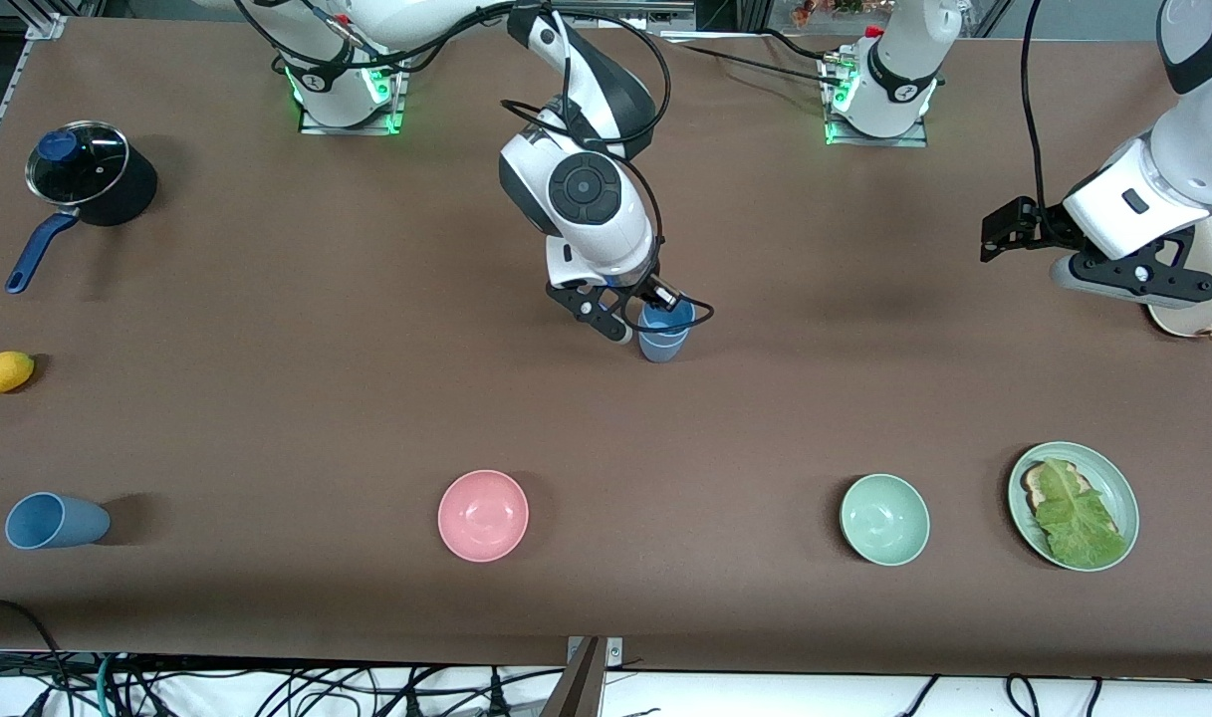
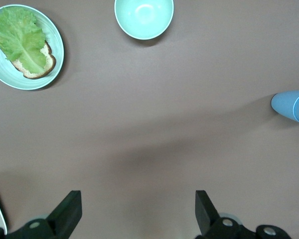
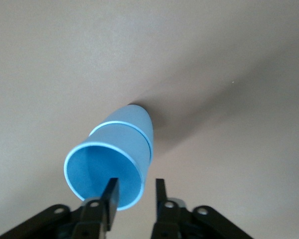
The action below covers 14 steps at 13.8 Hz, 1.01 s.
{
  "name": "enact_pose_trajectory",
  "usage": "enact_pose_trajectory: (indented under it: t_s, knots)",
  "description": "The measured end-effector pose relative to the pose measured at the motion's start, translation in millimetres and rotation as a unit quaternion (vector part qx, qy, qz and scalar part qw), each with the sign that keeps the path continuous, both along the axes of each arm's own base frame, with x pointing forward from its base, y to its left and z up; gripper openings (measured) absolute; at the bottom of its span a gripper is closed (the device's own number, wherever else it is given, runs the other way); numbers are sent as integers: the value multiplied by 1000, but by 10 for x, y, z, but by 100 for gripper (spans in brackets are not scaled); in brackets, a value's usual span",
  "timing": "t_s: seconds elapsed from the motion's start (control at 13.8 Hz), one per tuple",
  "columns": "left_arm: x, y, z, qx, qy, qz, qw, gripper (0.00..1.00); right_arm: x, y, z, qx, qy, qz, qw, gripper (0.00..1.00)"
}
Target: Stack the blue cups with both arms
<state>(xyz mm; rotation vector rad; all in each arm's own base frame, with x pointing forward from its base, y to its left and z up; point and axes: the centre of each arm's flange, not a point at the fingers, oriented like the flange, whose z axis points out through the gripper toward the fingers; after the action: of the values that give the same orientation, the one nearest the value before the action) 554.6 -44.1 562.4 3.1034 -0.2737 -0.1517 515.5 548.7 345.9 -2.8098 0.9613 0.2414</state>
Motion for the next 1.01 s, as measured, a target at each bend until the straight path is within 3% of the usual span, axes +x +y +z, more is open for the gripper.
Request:
enact_pose_trajectory:
  t_s: [0.29,0.36,0.43,0.87,1.01]
  knots:
    - [8,4,39,0,-5,0,1000,100,198,-158,117,3,-9,-10,1000,82]
    - [11,2,59,0,-7,0,1000,100,290,-279,195,1,-8,-4,1000,94]
    - [13,-4,70,0,-8,-1,1000,100,376,-442,283,-7,1,11,1000,100]
    - [14,-20,84,-1,-9,-2,1000,100,768,-1649,850,-31,61,116,991,100]
    - [14,-20,85,-1,-9,-2,1000,100,887,-2013,914,-38,68,145,986,100]
